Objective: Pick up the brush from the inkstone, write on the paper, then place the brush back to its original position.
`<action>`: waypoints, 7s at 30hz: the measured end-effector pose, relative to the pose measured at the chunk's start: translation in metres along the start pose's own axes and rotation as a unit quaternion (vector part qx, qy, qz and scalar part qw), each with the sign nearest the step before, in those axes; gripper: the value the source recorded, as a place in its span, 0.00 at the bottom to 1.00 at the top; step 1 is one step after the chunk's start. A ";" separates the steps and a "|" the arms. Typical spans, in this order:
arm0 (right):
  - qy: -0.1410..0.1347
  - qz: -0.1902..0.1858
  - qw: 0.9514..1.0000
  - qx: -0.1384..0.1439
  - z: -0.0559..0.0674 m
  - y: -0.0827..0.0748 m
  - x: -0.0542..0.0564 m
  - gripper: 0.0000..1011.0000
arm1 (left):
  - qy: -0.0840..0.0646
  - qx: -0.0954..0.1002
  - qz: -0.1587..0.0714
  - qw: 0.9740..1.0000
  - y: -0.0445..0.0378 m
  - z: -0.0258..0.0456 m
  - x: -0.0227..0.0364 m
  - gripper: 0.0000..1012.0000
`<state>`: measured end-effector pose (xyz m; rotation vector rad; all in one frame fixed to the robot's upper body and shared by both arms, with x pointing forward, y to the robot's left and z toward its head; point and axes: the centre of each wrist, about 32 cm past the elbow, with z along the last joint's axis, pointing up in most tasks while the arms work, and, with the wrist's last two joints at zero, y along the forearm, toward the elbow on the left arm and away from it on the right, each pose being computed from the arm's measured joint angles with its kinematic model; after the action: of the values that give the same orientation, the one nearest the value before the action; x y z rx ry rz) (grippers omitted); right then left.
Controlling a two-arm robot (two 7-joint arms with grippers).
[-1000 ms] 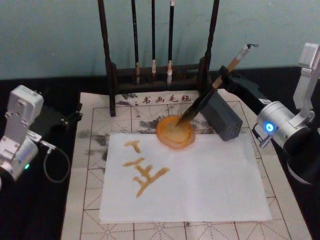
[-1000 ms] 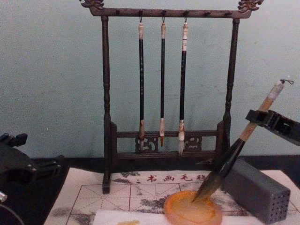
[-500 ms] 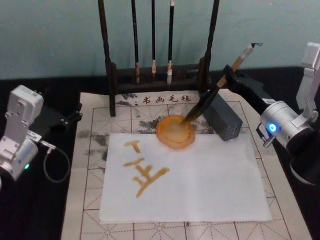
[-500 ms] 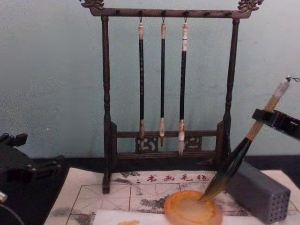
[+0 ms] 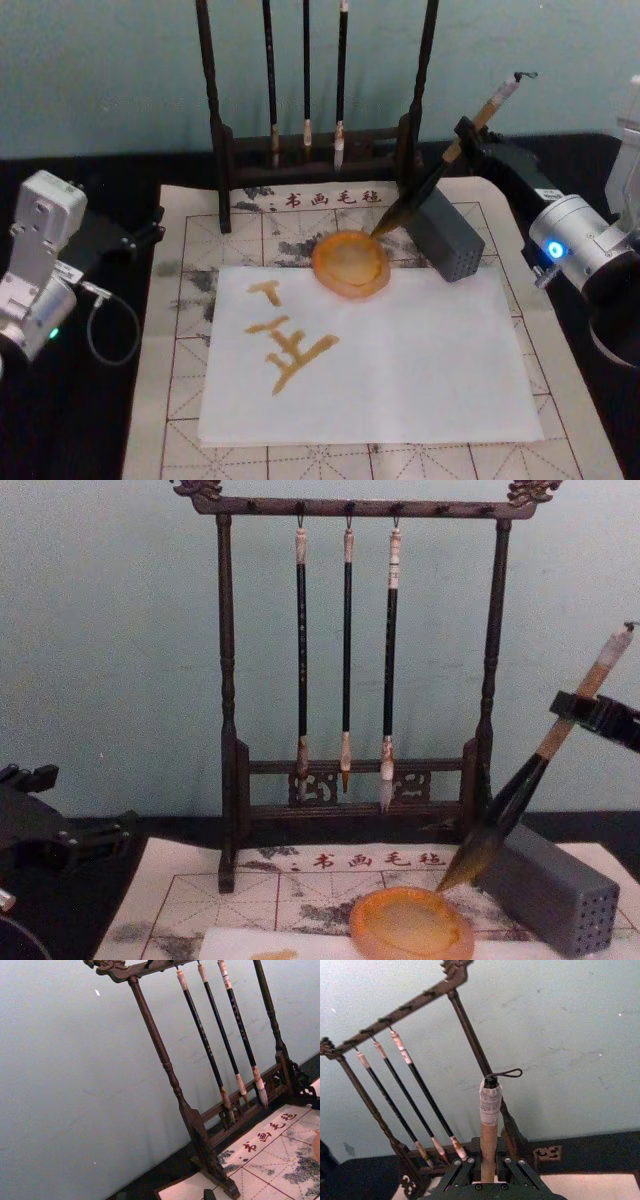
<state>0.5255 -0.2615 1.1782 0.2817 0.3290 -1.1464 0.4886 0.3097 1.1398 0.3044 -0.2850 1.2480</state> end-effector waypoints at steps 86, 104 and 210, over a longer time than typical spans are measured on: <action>-0.112 0.214 0.970 -0.024 -0.045 0.015 -0.048 0.18 | 0.000 0.000 0.000 1.000 0.0000 0.0000 0.0000 0.99; -0.116 0.215 0.969 -0.030 -0.048 0.016 -0.049 0.18 | 0.000 0.000 0.000 1.000 0.0000 0.0000 0.0000 0.99; 0.127 0.050 0.990 -0.046 0.009 -0.003 0.004 0.18 | 0.000 0.000 0.000 1.000 0.0000 0.0000 0.0000 0.99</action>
<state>0.5255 -0.2690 1.1845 0.3610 0.5843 -0.9948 0.4886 0.3096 1.1398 0.3044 -0.2850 1.2479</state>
